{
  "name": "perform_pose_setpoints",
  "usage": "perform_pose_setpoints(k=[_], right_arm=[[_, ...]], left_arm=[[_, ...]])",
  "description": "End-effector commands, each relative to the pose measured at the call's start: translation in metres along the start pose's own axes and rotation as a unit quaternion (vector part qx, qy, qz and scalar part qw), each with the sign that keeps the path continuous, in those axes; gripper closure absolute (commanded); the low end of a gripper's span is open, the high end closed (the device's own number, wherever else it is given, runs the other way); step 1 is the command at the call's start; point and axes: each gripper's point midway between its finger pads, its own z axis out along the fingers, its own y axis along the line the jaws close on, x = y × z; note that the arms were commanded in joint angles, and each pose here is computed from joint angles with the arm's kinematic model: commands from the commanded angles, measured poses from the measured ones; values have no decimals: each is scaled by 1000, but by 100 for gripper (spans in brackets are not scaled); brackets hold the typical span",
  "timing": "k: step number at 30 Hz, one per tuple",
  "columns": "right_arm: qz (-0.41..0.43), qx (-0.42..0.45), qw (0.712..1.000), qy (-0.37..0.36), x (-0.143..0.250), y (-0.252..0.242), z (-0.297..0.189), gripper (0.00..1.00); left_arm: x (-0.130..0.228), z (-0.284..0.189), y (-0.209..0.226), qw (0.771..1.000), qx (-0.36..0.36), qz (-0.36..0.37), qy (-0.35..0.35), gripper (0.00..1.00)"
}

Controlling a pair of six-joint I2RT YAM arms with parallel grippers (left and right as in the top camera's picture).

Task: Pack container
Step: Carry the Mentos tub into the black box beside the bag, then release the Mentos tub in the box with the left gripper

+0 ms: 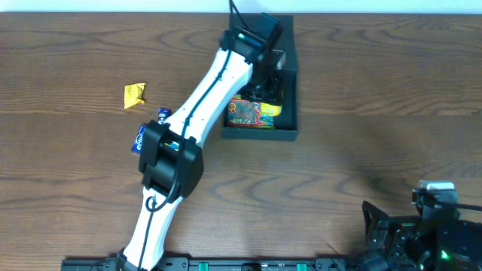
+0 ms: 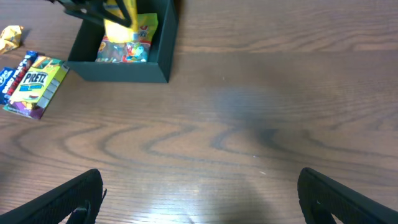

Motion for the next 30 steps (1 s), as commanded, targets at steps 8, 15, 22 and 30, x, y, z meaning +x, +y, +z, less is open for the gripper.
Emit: perform_pose_setpoints(k=[8,15,22,30], right_arm=[[3,1,1000,-3,-1,0,-1,1],[3,0,1000,-3,-1,0,-1,1],[3,0,1000,-3,-1,0,-1,1],[3,1,1000,-3,-1,0,-1,1]], left_arm=[[-5,14,-24,999,35,20,1,95],[0,40,-27,997,65,12,31,95],[5,53,-25,996,73,6,50,94],[4,53,-26,996,74,6,47,5]])
